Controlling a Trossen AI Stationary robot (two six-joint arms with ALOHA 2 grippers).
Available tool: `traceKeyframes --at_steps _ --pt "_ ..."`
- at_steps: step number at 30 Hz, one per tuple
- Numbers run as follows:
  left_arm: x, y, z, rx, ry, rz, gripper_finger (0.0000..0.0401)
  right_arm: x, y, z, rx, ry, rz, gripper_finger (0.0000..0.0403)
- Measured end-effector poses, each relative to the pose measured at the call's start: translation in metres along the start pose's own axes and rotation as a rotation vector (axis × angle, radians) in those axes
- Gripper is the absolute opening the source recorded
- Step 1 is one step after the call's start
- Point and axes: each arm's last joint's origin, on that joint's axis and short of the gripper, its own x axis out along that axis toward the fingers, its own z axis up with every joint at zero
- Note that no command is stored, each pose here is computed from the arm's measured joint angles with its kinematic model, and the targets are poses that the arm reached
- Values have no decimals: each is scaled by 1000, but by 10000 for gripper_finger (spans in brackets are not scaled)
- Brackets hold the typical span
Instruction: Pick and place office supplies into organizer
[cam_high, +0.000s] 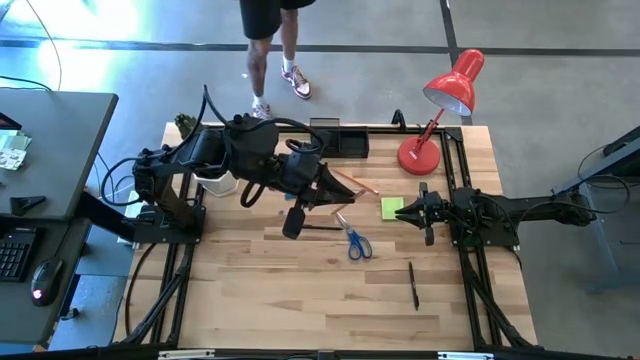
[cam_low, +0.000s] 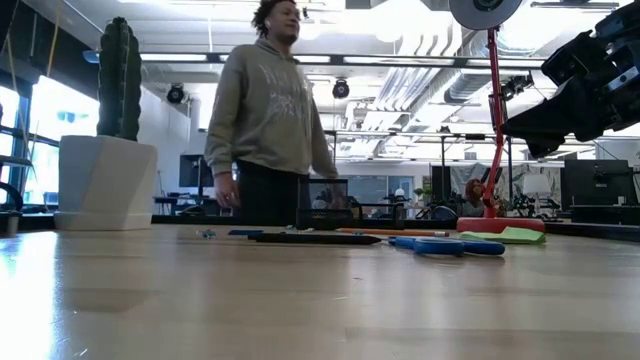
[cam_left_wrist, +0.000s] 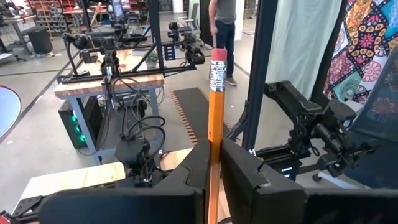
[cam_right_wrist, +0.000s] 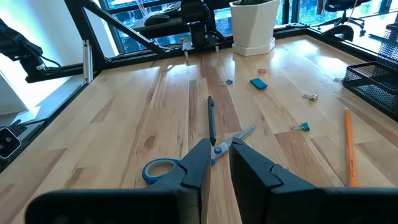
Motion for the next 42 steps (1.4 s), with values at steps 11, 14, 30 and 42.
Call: traceKeyframes --at_steps 11,14,30,42 --pt "0 -1 -11 -11 110 -5 19 0 0 0 0 0 0 53" --pt "4 -1 -24 -25 231 -11 19 0 0 0 0 0 0 53" --pt "85 0 -226 -229 702 49 19 0 0 0 0 -1 -1 53" --pt "89 10 -320 -241 924 75 21 0 0 0 0 -1 0 53"
